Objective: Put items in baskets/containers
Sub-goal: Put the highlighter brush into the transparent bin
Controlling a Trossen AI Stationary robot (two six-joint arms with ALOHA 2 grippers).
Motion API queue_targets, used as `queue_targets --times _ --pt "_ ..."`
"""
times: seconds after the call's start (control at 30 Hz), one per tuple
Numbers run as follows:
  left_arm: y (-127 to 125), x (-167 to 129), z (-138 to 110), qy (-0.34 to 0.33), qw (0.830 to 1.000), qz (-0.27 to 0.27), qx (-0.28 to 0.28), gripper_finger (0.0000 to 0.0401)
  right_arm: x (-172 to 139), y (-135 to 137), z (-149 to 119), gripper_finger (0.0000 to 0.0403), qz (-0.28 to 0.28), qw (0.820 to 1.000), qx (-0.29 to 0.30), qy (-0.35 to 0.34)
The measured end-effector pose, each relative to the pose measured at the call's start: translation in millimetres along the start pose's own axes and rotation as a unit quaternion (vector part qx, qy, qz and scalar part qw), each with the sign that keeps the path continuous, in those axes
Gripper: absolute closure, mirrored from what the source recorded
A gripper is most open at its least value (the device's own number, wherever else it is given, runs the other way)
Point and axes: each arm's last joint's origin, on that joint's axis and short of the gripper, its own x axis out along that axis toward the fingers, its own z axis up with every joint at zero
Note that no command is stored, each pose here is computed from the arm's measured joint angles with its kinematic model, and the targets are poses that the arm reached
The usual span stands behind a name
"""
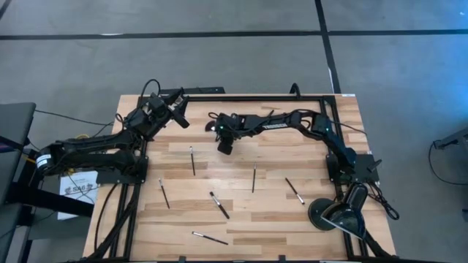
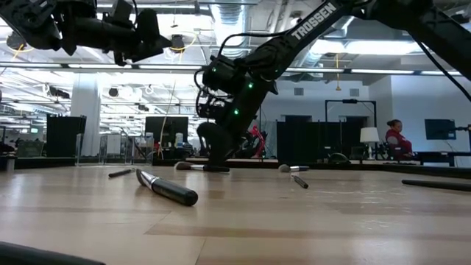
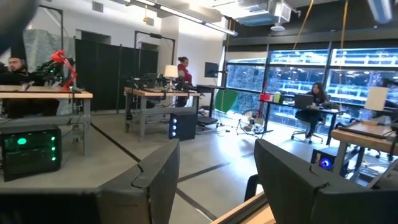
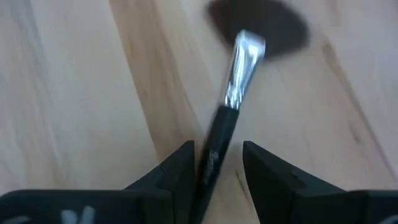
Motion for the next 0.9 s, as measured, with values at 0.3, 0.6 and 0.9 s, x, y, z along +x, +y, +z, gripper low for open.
queue_targets --times 0.3,0.6,0.9 --pt "0 -2 4 -0.007 1.000 -0.005 0.001 0.0196 6 4 -2 0.0282 0.002 1.000 0.018 0.000" --pt "0 -2 2 -0.001 1.000 -0.005 0.005 0.0196 6 14 -5 0.0352 0.003 1.000 0.011 0.014" --pt "-1 -2 -1 0.016 1.000 -0.007 0.009 0.0196 -5 15 -3 0.0371 0.007 1.000 -0.001 0.013"
